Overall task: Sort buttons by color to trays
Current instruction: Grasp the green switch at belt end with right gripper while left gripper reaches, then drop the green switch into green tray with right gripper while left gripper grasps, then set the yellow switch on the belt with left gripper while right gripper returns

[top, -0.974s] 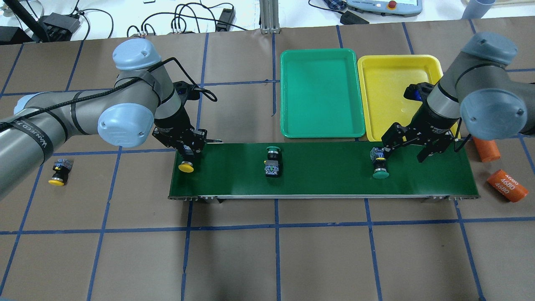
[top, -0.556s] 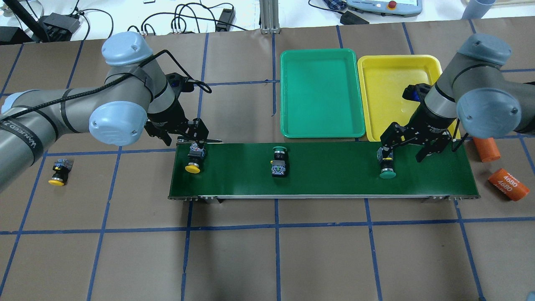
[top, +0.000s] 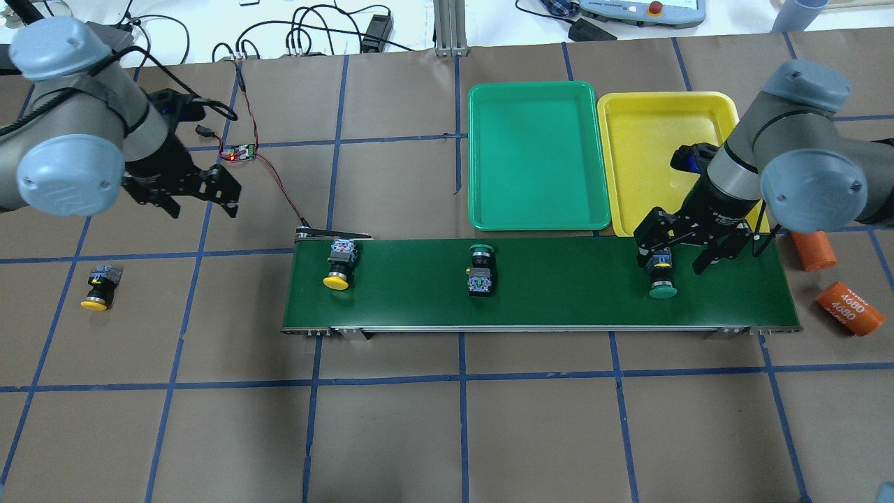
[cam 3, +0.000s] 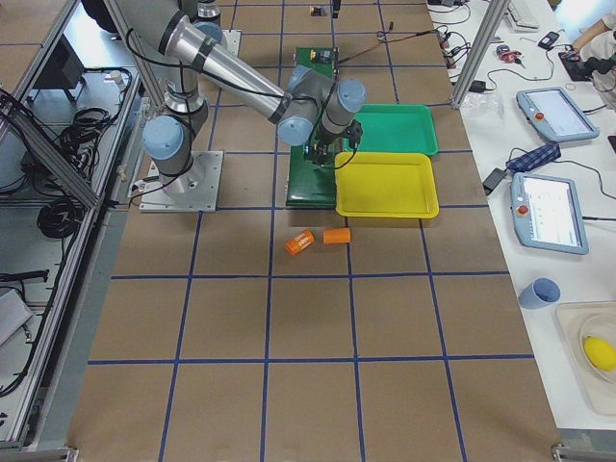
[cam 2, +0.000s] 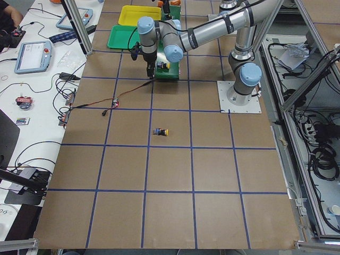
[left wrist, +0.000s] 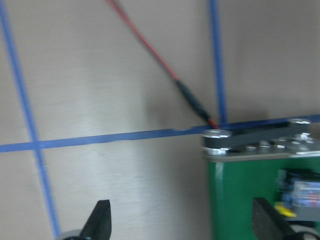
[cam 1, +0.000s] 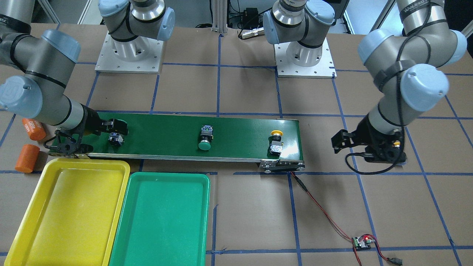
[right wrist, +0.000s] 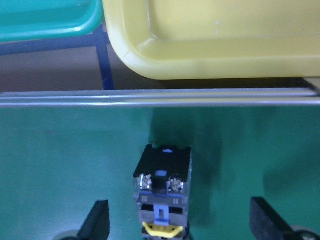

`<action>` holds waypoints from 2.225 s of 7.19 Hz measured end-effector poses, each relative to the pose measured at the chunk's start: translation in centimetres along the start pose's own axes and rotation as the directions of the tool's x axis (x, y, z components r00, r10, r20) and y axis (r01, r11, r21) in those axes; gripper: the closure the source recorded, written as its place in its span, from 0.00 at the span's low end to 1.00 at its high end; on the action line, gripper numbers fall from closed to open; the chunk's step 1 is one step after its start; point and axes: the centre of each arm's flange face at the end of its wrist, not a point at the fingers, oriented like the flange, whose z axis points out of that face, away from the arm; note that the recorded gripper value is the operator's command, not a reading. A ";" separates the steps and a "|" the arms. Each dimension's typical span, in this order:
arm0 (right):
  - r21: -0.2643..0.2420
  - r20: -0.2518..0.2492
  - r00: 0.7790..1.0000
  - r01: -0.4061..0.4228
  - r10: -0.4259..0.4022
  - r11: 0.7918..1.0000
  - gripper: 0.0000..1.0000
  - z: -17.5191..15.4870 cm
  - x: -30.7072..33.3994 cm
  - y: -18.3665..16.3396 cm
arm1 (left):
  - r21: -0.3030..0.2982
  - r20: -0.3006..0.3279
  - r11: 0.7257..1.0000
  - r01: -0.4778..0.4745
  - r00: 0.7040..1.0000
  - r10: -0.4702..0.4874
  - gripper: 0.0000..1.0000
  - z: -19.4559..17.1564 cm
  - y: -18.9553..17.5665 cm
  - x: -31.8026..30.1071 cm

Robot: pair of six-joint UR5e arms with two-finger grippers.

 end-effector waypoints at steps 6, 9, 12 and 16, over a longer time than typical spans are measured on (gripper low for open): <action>0.092 -0.066 0.997 0.055 -0.049 0.994 1.00 -5.0 -2.2 -2.0 | 0.018 -0.001 0.995 -0.096 0.995 0.096 0.00 7.7 2.5 -21.3; 0.223 -0.072 0.984 0.174 -0.162 0.959 0.67 -6.6 -10.1 -11.2 | -0.001 -0.019 0.993 -0.118 0.993 0.118 0.84 11.3 1.8 -22.4; 0.381 -0.119 0.968 0.248 -0.219 0.891 0.00 -4.3 -13.5 -16.3 | -0.030 -0.023 0.992 -0.122 0.992 0.122 1.00 12.1 1.6 -22.7; 0.228 -0.134 0.982 0.159 -0.131 0.961 0.00 -5.8 -8.5 -11.6 | -0.090 -0.027 0.983 -0.159 0.987 0.158 1.00 6.7 1.2 -19.6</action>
